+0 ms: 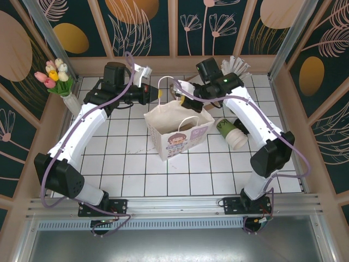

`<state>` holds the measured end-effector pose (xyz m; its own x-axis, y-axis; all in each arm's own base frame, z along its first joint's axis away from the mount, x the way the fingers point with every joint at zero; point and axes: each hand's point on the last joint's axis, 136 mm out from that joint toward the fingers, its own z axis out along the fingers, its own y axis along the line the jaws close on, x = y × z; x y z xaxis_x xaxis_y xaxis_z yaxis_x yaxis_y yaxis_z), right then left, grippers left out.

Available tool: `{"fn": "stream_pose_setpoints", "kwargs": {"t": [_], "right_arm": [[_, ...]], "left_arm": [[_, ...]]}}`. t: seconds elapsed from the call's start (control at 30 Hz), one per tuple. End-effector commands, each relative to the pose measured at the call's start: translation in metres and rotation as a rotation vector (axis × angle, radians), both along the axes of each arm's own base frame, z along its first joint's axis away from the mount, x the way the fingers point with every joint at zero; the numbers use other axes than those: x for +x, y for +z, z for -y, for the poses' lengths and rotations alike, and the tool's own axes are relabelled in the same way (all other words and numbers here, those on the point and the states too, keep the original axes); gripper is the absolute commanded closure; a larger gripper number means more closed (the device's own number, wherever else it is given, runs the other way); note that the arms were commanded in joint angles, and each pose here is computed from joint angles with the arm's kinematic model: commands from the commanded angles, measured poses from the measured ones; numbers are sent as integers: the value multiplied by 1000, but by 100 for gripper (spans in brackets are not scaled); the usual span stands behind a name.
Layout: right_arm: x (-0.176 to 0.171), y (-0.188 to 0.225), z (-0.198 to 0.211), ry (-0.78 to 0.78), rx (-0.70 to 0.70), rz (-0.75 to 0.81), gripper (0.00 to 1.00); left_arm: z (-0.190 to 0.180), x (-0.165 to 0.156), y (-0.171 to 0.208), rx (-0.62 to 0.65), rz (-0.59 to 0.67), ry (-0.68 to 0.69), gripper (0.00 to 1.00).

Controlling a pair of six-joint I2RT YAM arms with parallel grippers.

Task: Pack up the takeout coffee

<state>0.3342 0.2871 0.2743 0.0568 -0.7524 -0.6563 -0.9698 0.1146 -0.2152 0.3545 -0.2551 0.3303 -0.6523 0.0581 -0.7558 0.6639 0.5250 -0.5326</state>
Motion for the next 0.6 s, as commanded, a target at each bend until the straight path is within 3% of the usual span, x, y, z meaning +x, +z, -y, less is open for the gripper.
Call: {"fn": "stream_pose_setpoints", "kwargs": {"t": [0.0, 0.1, 0.13, 0.23, 0.3, 0.57], "right_arm": [[-12, 18, -7, -23, 67, -3, 100], [-10, 20, -5, -125, 91, -61, 100], [-9, 21, -4, -166, 100, -76, 100], [-4, 21, -3, -308, 144, -99, 100], [-6, 19, -3, -377, 167, -130, 100], [-23, 10, -4, -620, 202, -221, 100]], "left_arm": [[-3, -8, 35, -48, 99, -25, 100], [-8, -9, 47, -75, 117, -6, 91], [-12, -9, 52, -83, 129, 10, 78], [-28, -2, 63, -82, 165, 123, 22], [-45, 7, 70, -63, 187, 253, 3], [-145, 36, 70, 65, 195, 881, 2]]}}
